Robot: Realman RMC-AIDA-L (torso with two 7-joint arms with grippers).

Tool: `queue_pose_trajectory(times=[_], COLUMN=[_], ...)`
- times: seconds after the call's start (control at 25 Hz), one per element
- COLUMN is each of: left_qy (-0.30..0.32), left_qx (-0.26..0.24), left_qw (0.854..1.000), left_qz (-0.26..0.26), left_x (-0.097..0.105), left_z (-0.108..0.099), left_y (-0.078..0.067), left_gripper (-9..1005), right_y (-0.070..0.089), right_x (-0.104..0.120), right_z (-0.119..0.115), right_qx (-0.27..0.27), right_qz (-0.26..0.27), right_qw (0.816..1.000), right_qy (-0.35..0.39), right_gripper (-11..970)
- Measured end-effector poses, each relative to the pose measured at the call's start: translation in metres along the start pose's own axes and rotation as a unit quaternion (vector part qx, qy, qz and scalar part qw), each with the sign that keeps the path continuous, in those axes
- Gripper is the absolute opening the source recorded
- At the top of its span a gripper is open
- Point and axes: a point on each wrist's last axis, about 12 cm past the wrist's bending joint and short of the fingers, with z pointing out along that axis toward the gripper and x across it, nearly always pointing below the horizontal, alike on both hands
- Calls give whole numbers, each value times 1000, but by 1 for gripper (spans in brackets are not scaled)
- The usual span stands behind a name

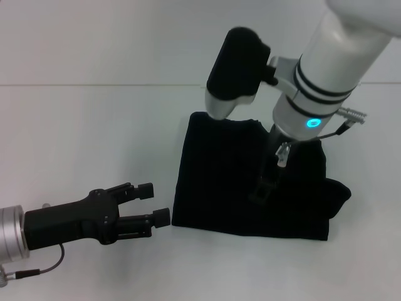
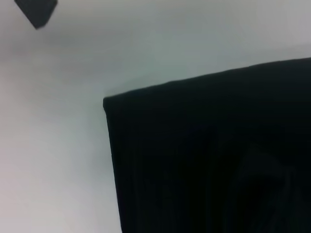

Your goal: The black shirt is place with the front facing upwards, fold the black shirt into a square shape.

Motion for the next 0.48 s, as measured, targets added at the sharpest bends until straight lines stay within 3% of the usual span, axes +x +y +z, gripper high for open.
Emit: queue_pose_trajectory(times=[0.48], left_qy=[0], left_qx=[2], left_qw=[1000], left_qz=[-4], left_x=[1], left_z=[1], left_y=[-1], left_gripper=[950], right_y=[-4], right_x=[1], right_z=[3], right_qx=[25], right_qz=[-2], right_qw=[1000], right_qy=[3], right_gripper=[939])
